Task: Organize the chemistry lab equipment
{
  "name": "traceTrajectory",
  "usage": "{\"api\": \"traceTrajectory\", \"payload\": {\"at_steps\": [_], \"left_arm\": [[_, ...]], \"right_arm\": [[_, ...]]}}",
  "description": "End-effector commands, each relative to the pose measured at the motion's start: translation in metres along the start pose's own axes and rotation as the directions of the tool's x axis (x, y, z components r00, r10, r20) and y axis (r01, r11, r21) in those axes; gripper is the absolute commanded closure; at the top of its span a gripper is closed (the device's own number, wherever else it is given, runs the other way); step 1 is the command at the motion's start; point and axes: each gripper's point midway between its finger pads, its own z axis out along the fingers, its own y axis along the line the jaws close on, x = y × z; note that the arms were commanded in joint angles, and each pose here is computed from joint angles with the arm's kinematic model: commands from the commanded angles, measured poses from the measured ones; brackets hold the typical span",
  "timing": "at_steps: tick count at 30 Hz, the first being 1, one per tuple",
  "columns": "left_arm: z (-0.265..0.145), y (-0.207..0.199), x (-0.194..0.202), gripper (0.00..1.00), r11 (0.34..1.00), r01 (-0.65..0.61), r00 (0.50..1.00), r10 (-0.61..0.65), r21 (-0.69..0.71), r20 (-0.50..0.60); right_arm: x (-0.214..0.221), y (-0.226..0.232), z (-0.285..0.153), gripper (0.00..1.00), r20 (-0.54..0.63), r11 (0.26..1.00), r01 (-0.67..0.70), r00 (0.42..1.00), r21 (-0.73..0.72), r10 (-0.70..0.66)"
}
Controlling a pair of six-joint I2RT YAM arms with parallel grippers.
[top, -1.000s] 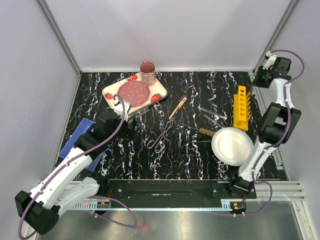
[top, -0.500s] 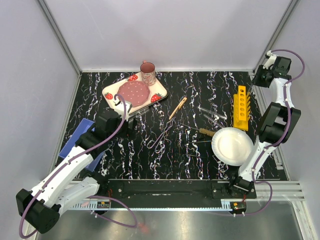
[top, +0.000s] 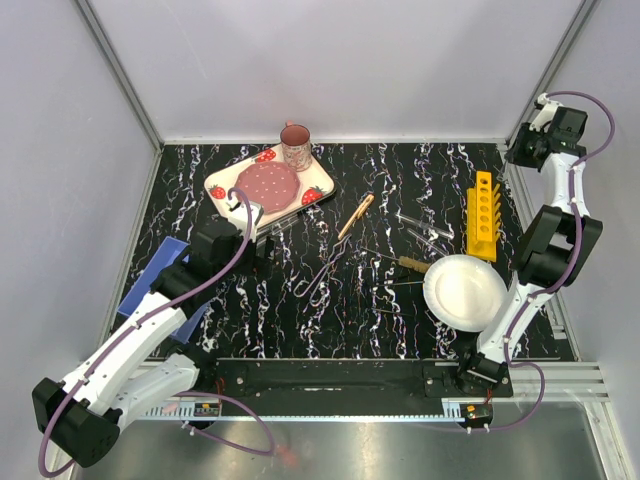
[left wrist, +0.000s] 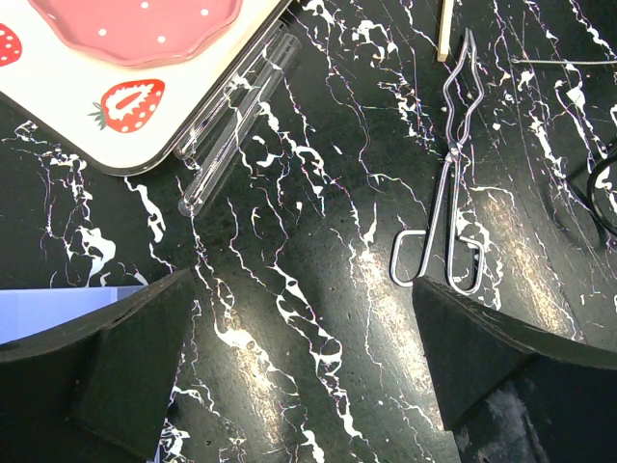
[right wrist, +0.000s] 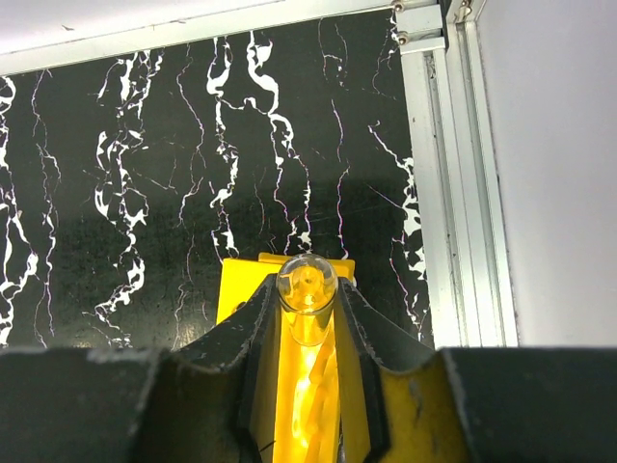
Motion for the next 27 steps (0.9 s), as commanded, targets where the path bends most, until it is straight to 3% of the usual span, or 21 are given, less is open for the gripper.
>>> {"api": "traceTrajectory", "payload": {"at_steps": [1,27], "left_arm": [[0.001,0.002,-0.014,0.01,1.0,-0.005,0.998,0.005,-0.008,0.057],[-0.001,0.002,-0.016,0.01,1.0,0.0,0.998,0.0,-0.002,0.064]], "right_arm": [[-0.01,-0.005,0.007,0.74,0.033,1.0,0.017,0.999,0.007,-0.017],[0.038,-0.012,0.013,0.7,-0.058,0.999,-0.004,0.998,0.05,0.007]]}}
